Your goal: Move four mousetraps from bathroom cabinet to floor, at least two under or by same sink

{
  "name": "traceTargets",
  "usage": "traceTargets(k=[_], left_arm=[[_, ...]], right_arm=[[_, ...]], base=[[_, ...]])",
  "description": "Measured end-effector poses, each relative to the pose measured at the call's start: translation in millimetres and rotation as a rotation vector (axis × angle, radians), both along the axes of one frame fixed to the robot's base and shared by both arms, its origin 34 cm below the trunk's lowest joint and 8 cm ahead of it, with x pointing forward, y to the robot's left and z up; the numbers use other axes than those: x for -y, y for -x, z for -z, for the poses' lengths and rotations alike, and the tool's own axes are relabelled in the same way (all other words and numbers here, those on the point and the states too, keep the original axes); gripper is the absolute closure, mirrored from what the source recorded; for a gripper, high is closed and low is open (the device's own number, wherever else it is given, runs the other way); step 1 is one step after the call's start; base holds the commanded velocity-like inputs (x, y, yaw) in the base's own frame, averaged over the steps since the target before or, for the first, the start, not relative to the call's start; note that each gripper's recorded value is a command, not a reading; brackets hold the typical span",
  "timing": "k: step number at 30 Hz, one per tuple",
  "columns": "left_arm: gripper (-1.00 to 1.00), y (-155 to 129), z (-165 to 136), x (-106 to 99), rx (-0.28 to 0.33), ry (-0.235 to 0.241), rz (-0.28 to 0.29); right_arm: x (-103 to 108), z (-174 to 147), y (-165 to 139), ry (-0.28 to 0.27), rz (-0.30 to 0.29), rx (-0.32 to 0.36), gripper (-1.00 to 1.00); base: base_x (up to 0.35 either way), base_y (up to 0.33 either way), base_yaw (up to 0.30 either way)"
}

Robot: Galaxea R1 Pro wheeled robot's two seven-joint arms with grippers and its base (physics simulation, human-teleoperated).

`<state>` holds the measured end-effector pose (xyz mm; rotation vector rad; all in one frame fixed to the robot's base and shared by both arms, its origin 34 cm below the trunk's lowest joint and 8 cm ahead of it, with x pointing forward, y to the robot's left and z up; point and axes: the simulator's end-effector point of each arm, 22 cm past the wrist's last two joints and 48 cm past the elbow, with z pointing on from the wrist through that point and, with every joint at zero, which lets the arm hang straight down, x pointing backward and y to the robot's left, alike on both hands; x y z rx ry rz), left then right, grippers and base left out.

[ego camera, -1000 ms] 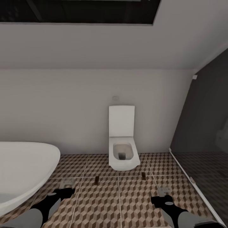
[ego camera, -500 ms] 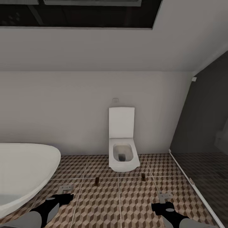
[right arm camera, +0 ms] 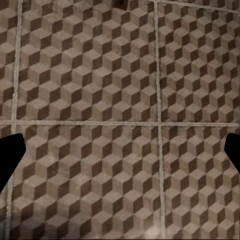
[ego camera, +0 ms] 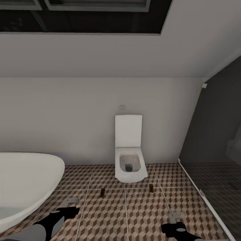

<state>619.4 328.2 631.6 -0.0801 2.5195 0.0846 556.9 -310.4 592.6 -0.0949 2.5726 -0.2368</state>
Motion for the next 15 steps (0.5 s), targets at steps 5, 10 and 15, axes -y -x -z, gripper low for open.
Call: traceTargets(k=[5,10,15], left_arm=[[-1.00,7.8,-1.7,2.6,-0.017,0.002,0.000],[-1.00,12.2,-6.0,3.1,-0.027,0.003,-0.001],[-1.00,16.7,-10.1,5.9,-0.037,0.006,-0.001]], right_arm=[[-0.6,-1.4,11.0,-0.001,0.000,-0.018,-1.00],[-1.1,-6.5,15.2,-0.002,-0.001,-0.024,-1.00],[-0.8,-8.6,25.3,0.000,0.000,-0.039,-1.00]], base=[[0.000,0.000,0.000],[0.000,0.000,0.000],[0.000,0.000,0.000]])
